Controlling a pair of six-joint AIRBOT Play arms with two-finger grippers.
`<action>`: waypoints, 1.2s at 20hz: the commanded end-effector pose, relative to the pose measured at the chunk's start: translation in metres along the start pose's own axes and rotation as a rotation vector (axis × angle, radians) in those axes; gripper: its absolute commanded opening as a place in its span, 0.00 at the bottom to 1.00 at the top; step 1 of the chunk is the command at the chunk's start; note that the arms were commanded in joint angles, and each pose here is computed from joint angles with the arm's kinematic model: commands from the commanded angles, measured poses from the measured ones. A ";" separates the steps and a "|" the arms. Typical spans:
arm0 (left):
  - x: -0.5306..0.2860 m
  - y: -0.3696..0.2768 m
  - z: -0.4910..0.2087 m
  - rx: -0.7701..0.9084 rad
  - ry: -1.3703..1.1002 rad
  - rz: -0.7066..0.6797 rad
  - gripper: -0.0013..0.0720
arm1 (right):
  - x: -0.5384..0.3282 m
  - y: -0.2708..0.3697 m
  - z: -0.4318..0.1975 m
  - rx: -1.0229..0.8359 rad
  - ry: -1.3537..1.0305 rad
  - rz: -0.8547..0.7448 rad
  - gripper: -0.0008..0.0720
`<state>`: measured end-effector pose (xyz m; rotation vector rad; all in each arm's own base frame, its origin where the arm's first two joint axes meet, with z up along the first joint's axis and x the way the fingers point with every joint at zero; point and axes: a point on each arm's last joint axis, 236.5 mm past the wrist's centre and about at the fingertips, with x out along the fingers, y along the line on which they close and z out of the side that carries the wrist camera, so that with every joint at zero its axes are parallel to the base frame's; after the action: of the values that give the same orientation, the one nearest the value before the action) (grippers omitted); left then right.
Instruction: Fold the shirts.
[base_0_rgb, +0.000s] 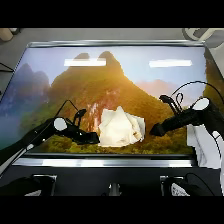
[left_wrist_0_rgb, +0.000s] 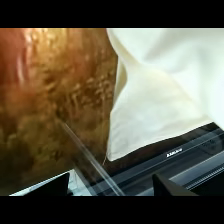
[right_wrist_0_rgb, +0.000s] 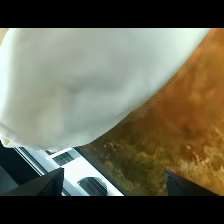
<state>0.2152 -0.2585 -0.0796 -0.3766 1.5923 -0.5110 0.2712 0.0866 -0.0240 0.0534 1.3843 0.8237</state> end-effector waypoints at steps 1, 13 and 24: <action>0.026 -0.013 0.007 -0.055 -0.044 -0.045 0.87 | 0.002 -0.002 0.003 0.002 -0.016 -0.004 0.99; 0.051 -0.011 -0.001 -0.117 -0.018 -0.017 0.05 | 0.023 -0.045 0.034 0.263 -0.211 -0.107 0.99; 0.023 -0.036 0.017 -0.009 -0.138 -0.075 0.05 | 0.079 -0.039 0.034 0.434 -0.151 0.135 0.38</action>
<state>0.2187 -0.2995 -0.0907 -0.4624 1.5080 -0.5046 0.3162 0.1088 -0.0986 0.4815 1.3928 0.5945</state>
